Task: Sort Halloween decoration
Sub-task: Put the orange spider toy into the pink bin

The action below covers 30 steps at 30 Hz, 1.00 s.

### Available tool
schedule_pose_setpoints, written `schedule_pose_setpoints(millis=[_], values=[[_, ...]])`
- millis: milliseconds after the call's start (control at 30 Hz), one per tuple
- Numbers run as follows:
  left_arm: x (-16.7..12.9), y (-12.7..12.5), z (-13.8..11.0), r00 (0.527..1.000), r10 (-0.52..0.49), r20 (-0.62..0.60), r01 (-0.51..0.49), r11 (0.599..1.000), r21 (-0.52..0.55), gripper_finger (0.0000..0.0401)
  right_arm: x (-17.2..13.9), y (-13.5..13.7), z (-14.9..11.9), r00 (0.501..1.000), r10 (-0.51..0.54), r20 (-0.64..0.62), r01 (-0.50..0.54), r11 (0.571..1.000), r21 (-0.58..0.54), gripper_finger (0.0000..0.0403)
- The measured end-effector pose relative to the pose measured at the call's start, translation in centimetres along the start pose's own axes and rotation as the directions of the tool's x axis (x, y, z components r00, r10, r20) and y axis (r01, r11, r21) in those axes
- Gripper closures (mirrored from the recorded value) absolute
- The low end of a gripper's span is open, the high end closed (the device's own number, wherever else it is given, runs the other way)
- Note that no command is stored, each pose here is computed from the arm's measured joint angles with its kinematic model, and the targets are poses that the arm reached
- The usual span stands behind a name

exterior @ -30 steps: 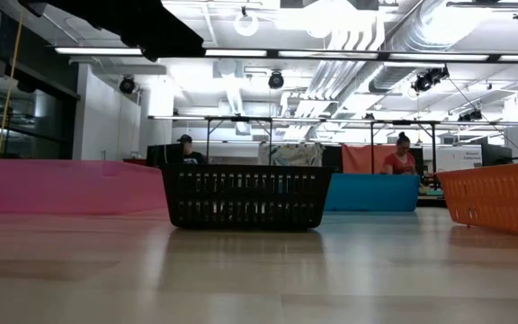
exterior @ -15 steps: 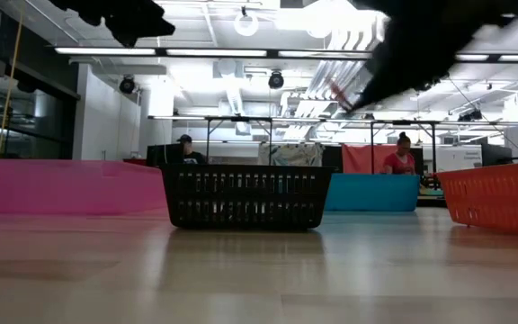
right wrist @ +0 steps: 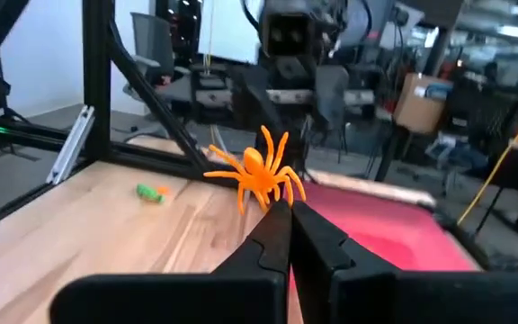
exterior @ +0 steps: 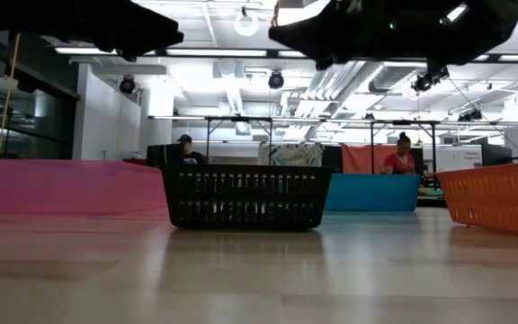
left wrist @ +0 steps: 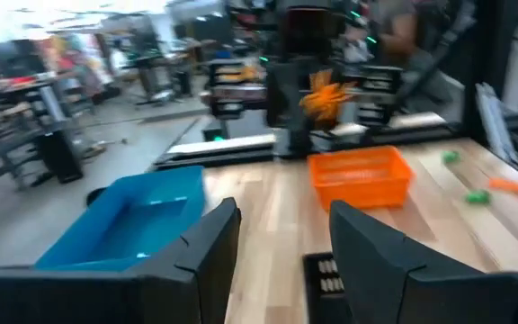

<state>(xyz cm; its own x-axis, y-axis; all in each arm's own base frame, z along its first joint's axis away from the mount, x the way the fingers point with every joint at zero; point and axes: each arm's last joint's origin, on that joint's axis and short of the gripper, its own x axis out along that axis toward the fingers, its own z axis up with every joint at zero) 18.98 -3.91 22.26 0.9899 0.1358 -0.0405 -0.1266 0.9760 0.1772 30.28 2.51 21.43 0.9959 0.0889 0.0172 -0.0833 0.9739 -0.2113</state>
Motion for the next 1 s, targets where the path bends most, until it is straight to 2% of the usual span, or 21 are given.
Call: schedule_pose_setpoints(millis=[200,433,567,800,1000], values=[[-0.2,0.3,0.0,1.0,0.021,0.017,-0.019,0.997,-0.077,0.024,1.2,0.0,0.1,1.0,0.007,0.003,-0.007,0.999,-0.033,0.0403],[-0.3,0.4,0.1,1.0,0.016,0.025,-0.014,0.996,-0.087,0.024,1.6,0.1,-0.2,1.0,-0.005,-0.007,0.005,1.0,-0.001,0.0403],[-0.9,0.7,1.3,0.993,0.026,0.118,-0.017,0.997,-0.077,0.024,2.5,-0.1,-1.2,0.997,-0.063,-0.05,0.064,0.998,0.027,0.0403],[-3.0,0.9,3.3,0.968,0.013,0.252,0.007,0.997,-0.08,0.024,8.8,-0.9,-2.6,0.994,-0.097,-0.054,0.098,0.995,0.025,0.0403],[-3.7,0.7,3.6,0.965,-0.017,0.262,0.036,0.997,-0.067,0.024,15.5,-2.6,-4.4,0.988,-0.141,-0.065,0.143,0.989,0.028,0.0403]])
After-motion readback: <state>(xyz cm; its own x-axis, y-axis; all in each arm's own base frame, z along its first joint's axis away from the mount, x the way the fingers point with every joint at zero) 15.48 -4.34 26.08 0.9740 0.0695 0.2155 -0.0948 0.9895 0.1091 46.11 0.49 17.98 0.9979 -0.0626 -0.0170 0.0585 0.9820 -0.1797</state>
